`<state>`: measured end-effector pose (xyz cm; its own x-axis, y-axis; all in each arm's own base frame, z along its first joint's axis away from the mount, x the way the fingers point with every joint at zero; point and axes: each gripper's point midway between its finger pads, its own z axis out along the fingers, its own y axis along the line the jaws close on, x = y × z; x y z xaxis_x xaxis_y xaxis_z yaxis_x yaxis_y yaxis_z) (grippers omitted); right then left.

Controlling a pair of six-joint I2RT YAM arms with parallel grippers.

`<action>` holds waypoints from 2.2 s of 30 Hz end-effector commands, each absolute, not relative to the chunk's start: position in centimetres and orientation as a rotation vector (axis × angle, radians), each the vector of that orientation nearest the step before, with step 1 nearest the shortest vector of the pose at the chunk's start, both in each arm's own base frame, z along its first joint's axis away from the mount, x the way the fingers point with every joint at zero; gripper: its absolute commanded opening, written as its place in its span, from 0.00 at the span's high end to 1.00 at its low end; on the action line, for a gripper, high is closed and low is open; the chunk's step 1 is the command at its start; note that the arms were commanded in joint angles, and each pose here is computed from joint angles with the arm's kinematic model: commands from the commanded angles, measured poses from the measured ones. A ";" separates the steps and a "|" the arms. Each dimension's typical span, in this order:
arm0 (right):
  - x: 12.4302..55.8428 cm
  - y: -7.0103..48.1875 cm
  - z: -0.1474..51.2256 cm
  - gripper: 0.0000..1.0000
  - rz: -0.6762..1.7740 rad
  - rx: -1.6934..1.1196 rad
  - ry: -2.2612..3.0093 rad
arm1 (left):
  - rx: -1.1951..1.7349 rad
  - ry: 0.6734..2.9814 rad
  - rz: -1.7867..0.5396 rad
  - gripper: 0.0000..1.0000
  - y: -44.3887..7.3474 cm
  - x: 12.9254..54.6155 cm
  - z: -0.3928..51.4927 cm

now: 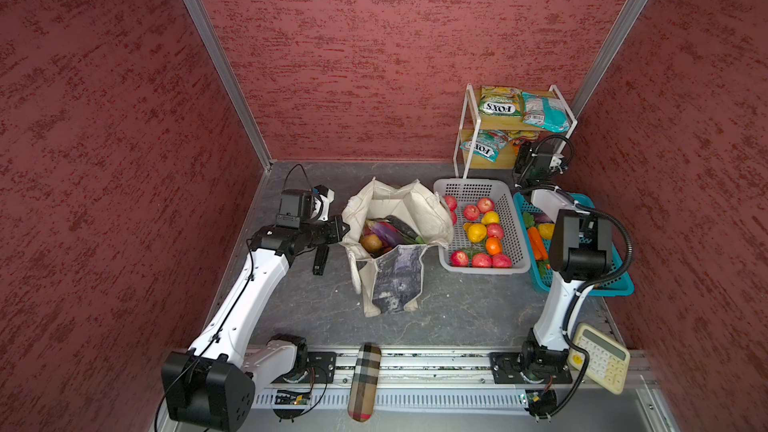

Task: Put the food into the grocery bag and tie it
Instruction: 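Reach the right gripper under the shelf toward the orange FOX'S candy bag, then close the right gripper on the orange FOX'S candy bag under the shelf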

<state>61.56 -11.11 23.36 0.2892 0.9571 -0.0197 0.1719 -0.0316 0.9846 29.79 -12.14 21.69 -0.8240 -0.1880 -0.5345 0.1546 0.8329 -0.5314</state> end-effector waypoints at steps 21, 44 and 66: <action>61.3 -12.9 21.9 1.00 0.883 1.522 0.996 | -0.004 2.418 -0.729 1.00 -11.7 30.2 22.0; 59.7 -11.1 24.1 0.47 1.000 1.420 1.284 | 0.000 2.405 -0.728 1.00 -11.7 30.1 22.4; 61.1 -11.0 23.0 0.40 1.057 1.433 1.282 | -0.002 2.417 -0.720 1.00 -11.6 30.2 22.0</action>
